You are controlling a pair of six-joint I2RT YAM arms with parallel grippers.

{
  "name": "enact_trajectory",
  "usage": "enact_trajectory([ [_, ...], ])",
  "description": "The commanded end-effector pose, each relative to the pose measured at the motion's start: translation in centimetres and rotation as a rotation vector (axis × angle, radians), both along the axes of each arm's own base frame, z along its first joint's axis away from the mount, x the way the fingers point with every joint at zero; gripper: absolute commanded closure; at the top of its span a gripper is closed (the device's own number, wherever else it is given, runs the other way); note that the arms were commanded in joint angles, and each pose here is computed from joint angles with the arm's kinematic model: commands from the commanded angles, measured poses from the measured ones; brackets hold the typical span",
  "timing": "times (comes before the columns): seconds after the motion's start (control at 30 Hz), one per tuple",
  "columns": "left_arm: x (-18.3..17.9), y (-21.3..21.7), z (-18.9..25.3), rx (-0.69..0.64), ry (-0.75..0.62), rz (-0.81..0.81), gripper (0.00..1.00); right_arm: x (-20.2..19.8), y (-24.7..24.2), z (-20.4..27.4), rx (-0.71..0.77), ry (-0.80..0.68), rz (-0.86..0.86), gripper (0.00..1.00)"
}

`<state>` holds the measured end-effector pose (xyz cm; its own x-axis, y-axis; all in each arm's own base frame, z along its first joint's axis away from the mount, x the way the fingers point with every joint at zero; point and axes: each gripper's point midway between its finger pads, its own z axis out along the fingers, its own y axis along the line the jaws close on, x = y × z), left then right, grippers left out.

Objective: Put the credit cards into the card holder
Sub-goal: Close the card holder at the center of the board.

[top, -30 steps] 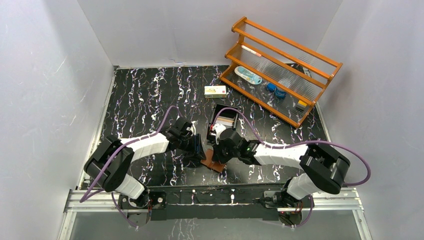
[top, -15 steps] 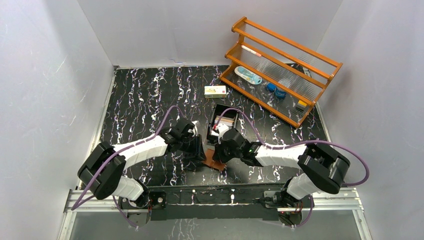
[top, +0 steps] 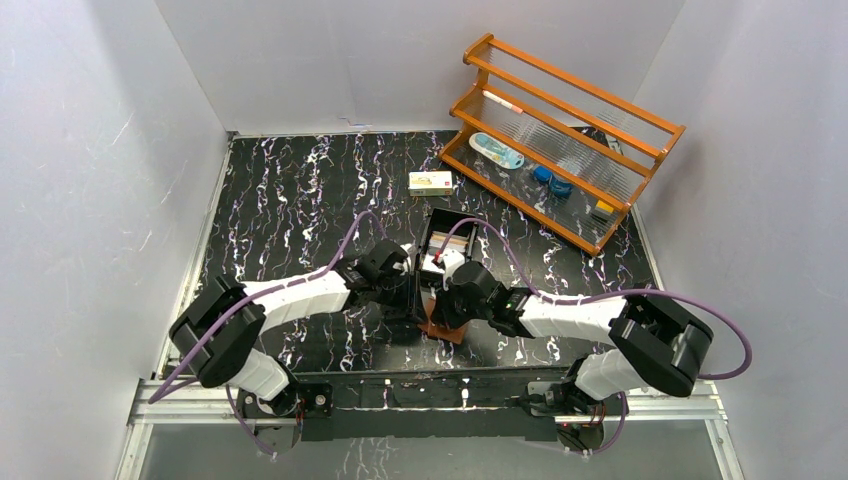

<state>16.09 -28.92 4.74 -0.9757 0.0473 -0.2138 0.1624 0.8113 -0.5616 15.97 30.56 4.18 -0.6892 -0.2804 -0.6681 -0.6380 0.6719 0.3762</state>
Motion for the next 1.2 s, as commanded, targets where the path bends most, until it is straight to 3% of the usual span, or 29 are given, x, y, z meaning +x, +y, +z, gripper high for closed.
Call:
enact_trajectory([
  [0.0,0.8,-2.2,1.6,-0.063,-0.026,-0.012,0.71,0.4,-0.1,0.3,0.005,-0.02,-0.02,0.99],
  [0.27,2.0,2.5,1.7,0.145,-0.089,0.167,0.73,0.5,-0.5,2.2,0.036,-0.04,-0.046,1.0],
  [0.43,2.3,-0.4,4.7,-0.035,-0.127,0.139,0.73,0.6,-1.2,2.1,0.026,-0.052,-0.064,1.0],
  [0.6,1.4,-3.3,3.5,-0.152,-0.057,0.07,0.8,0.5,-1.3,1.5,0.021,-0.04,-0.064,1.0],
  [1.17,1.2,-2.8,-0.3,-0.1,-0.045,0.056,0.83,0.5,-2.6,0.2,0.0,-0.033,-0.092,1.0],
])
